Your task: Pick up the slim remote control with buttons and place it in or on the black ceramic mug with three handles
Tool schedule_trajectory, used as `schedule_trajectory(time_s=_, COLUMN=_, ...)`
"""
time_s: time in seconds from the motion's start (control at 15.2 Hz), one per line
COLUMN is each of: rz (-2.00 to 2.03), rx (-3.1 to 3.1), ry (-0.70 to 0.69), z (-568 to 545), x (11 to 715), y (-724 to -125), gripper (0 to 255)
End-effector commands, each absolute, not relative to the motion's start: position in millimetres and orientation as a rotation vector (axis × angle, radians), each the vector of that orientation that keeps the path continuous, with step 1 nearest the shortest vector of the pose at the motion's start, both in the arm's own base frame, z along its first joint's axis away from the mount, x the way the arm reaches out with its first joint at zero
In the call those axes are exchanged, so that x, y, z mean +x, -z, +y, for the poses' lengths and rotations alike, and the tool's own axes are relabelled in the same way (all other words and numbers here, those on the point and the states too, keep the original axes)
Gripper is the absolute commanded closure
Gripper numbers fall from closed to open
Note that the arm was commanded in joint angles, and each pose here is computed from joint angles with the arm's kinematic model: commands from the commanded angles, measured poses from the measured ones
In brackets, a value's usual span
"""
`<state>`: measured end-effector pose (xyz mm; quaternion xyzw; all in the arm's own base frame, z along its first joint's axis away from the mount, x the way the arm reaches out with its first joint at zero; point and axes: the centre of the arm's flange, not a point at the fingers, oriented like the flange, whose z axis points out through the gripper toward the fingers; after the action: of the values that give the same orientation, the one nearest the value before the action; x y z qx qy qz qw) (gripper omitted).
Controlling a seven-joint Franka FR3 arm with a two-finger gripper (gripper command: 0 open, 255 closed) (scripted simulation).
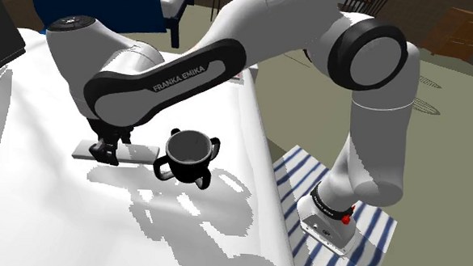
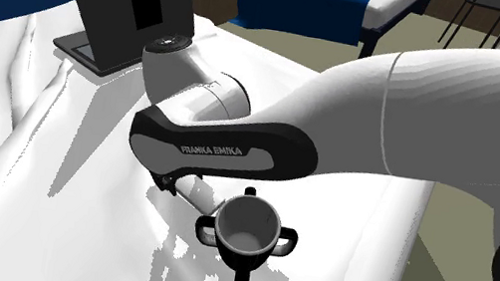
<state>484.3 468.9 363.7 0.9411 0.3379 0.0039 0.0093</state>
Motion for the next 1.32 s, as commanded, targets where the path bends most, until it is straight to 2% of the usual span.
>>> schedule_trajectory(time_s=0.0, rz=1.056, rx=2.939, ry=-0.012, z=469, x=484, y=-373, gripper=255)
schedule_trajectory(time_s=1.25, rz=1.056, rx=2.939, ry=-0.012, z=469, x=484, y=-474, gripper=255)
